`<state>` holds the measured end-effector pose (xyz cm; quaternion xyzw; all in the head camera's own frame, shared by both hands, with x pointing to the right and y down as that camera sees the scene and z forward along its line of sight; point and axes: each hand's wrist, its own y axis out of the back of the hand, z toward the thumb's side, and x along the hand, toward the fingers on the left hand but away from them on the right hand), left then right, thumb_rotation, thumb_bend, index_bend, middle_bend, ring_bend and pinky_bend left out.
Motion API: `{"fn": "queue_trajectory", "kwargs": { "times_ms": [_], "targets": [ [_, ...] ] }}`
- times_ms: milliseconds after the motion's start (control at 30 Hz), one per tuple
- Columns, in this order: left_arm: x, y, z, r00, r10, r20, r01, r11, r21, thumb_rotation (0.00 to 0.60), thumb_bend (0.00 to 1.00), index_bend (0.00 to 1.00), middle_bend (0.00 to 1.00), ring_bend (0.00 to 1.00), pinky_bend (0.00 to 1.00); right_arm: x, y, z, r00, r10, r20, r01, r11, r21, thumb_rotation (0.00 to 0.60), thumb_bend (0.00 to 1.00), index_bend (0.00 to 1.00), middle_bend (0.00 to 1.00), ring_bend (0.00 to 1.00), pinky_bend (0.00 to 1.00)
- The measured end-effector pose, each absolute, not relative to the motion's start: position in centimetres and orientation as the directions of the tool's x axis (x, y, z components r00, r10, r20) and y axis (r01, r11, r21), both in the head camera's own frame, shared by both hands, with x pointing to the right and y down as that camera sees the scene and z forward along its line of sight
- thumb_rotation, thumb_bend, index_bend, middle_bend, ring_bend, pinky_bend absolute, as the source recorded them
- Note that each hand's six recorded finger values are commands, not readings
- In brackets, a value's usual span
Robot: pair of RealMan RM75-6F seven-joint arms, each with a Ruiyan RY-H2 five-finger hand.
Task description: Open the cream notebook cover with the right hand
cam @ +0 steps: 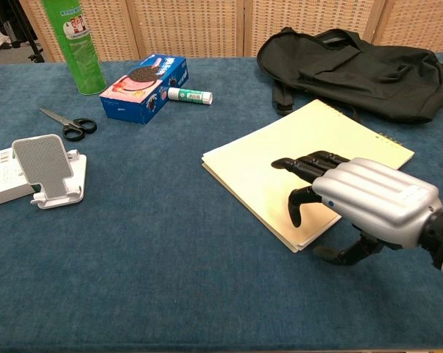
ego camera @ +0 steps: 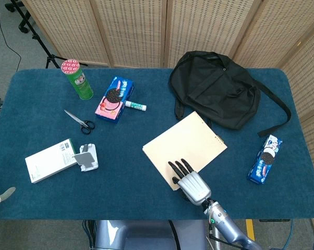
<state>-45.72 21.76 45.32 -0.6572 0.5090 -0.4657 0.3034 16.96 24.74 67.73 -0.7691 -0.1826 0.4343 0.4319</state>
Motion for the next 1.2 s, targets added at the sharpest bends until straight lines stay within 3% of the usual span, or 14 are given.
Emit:
{"fn": "queue_trajectory", "kwargs": {
  "times_ms": [700,900,1200],
  "targets": [
    [-46.0,21.7,45.3,0.04,-0.952,0.305,-0.391,-0.296,-0.872,0.6,0.0,0.0,0.0,0.0,0.0,16.2,24.6,69.2,0.547,0.664,-0.51,-0.089,-0.56,-0.824,0.6,0.36,0.43,0.0,0.0,0.0],
    [-46.0,21.7,45.4,0.04,-0.951,0.305,-0.39,-0.296,-0.872,0.6,0.0,0.0,0.0,0.0,0.0,16.0,24.5,69.3,0.545,0.67,-0.505,-0.079,-0.558,-0.826,0.6,0.45,0.44,0.0,0.0,0.0],
    [-45.9,21.7,45.4,0.042,-0.951,0.307,-0.389,-0.299,-0.871,0.6,0.0,0.0,0.0,0.0,0.0,15.6,24.4,69.6,0.543,0.676,-0.498,-0.056,-0.563,-0.825,0.6,0.51,0.47,0.0,0.0,0.0]
  ]
}}
